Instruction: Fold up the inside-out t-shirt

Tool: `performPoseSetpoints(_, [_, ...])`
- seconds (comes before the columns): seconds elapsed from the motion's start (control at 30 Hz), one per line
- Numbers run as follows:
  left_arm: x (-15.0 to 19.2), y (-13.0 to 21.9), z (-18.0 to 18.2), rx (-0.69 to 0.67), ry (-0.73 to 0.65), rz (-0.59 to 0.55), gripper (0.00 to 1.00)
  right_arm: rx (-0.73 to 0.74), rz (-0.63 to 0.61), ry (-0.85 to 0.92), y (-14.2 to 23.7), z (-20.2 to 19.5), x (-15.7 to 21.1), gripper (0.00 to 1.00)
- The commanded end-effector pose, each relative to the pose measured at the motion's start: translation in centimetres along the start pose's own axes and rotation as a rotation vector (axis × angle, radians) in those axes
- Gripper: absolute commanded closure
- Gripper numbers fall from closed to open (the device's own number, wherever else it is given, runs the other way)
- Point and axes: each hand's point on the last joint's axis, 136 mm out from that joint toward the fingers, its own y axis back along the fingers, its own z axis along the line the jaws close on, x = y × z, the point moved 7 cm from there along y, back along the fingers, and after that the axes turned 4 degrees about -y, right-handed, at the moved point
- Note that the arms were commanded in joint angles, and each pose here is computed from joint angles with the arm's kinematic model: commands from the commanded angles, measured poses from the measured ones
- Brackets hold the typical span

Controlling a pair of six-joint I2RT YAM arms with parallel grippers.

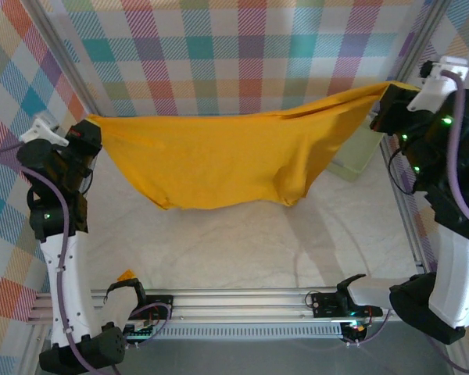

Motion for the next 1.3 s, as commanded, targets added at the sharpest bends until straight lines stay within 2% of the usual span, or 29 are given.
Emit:
performPoseSetpoints(0.0, [-2.3, 3.2, -4.3, 0.158, -0.075, -0.075, 1.00, -0.162, -0.183, 0.004, 5.0, 0.1, -3.6, 1.00])
performPoseSetpoints(0.17, [-3.3, 8.3, -8.4, 0.304, -0.190, -0.154, 1.00, -0.321, -0.381, -0.043, 11.0, -0.5, -6.4, 1.00])
performPoseSetpoints(0.3, [-3.7, 11.4, -9.6, 0.309, -0.223, -0.214, 1.00, -0.381, -0.505, -0.070, 14.4, -1.1, -7.9, 1.00])
performPoseSetpoints(0.43, [-3.3, 12.3, -9.2, 0.273, -0.208, -0.230, 1.00, -0.426, -0.569, -0.076, 15.4, -0.9, -9.1, 1.00])
performPoseSetpoints(0.57, [-3.3, 11.8, -8.4, 0.231, -0.198, -0.238, 1.00, -0.400, -0.581, -0.040, 13.4, 0.1, -10.1, 1.00])
performPoseSetpoints(0.7, [-3.0, 8.5, -6.1, 0.124, -0.166, -0.187, 1.00, -0.303, -0.543, 0.028, 7.9, 1.6, -10.2, 1.00])
performPoseSetpoints(0.83, [-1.6, 3.2, -2.2, 0.001, -0.118, -0.061, 1.00, -0.214, -0.407, 0.132, 0.2, 3.7, -7.9, 1.00])
performPoseSetpoints(1.03, [3.3, -5.4, 5.7, -0.199, -0.038, 0.144, 1.00, -0.131, -0.145, 0.263, -13.5, 6.7, 0.3, 1.00])
performPoseSetpoints(1.17, [7.7, -10.7, 11.2, -0.362, -0.031, 0.267, 1.00, -0.101, 0.047, 0.294, -22.1, 7.4, 7.6, 1.00])
performPoseSetpoints(1.27, [10.2, -14.9, 14.4, -0.404, -0.025, 0.327, 1.00, -0.075, 0.172, 0.293, -28.0, 7.0, 13.1, 1.00])
